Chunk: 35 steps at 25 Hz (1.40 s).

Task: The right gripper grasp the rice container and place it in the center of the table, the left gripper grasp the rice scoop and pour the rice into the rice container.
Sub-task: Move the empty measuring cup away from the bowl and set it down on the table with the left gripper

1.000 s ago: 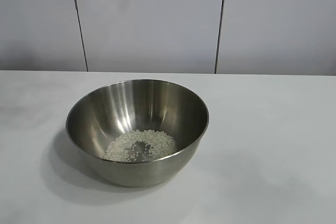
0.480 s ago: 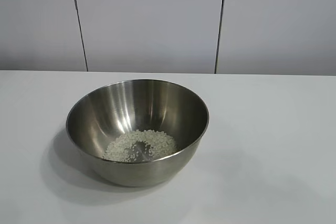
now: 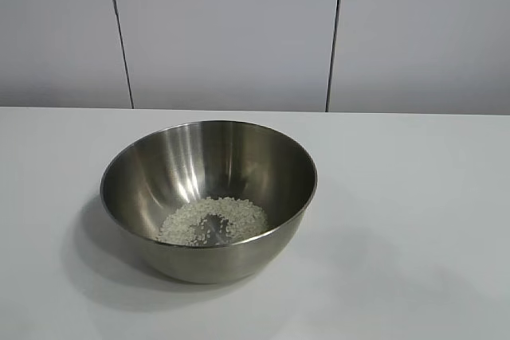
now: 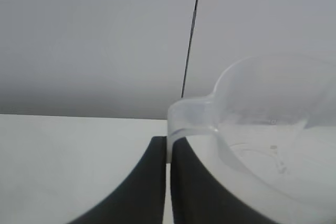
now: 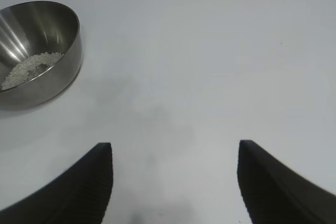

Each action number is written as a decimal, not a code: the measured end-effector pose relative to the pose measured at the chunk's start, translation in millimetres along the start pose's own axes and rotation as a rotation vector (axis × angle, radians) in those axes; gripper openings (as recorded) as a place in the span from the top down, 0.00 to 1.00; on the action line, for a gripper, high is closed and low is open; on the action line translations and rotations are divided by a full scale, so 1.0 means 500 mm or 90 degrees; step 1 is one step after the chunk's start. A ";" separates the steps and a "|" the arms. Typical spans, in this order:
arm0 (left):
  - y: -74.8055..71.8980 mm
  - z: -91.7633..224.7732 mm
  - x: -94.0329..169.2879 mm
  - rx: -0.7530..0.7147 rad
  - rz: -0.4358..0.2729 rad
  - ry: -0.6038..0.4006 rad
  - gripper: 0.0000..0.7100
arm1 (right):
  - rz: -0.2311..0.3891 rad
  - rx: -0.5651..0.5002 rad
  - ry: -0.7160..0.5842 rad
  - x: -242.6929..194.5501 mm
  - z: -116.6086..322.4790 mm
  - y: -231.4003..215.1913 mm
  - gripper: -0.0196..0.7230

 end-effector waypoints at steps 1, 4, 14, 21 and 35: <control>0.000 0.017 -0.006 0.000 0.007 0.010 0.99 | 0.000 0.000 0.000 0.000 0.000 0.000 0.35; -0.003 0.065 -0.029 0.013 0.034 0.029 0.99 | 0.000 0.000 0.000 0.000 0.000 0.000 0.35; -0.005 0.208 -0.082 0.069 0.091 0.082 0.99 | 0.000 0.000 0.000 0.000 0.000 0.000 0.35; -0.017 0.293 -0.087 0.020 0.133 0.154 0.99 | 0.000 0.000 0.000 0.000 0.000 0.000 0.35; -0.020 0.338 -0.086 0.006 0.147 0.181 0.78 | 0.000 0.000 0.000 0.000 0.000 0.000 0.35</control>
Point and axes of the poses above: a point on each arm's last joint axis where the gripper is mounted, x pointing back along that axis away from the gripper, y along the wrist's bending axis when the last joint is at zero, z = x × y, the point moved 7 cm from there along -x, pointing out along that axis toward the gripper, and after that the axes turned 6 degrees about x, right-handed, at the moved point
